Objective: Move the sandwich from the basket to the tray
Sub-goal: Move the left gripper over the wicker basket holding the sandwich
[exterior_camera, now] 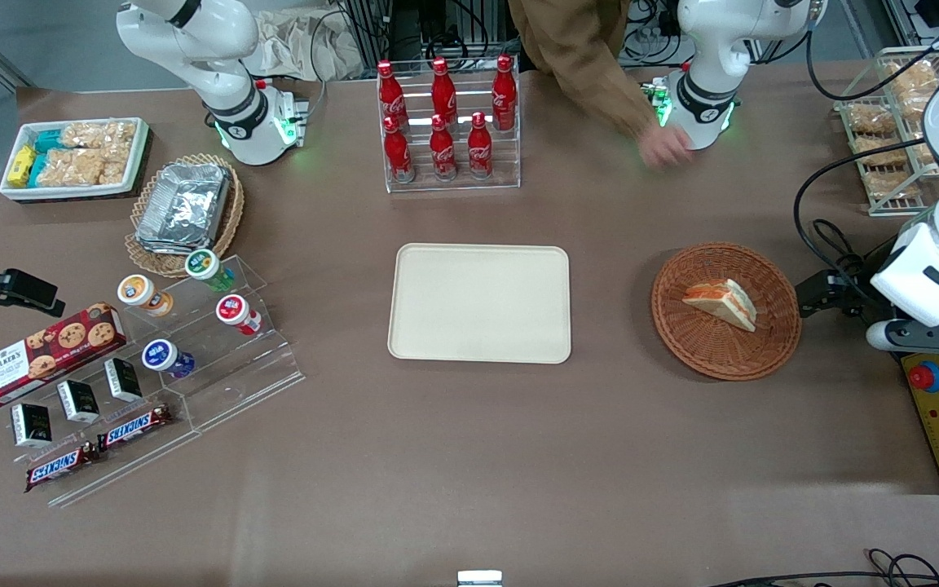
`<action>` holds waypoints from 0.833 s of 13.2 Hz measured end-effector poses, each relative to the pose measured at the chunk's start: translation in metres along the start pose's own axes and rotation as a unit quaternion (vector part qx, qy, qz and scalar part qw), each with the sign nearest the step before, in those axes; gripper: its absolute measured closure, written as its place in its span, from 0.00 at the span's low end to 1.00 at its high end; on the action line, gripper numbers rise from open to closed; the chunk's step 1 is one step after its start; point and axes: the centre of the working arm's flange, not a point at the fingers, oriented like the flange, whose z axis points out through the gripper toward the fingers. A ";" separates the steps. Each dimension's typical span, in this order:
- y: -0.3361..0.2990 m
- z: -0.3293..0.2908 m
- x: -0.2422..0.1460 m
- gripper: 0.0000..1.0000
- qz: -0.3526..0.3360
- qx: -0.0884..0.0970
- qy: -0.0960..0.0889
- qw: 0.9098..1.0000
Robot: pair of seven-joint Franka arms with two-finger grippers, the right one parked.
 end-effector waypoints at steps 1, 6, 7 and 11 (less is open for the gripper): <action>0.000 0.000 0.000 0.00 0.000 0.000 -0.002 1.000; -0.004 0.015 -0.020 0.00 -0.029 0.020 -0.058 0.998; -0.007 0.021 -0.029 0.00 -0.051 0.024 -0.064 0.996; -0.029 0.066 -0.070 0.00 -0.214 0.035 -0.062 0.974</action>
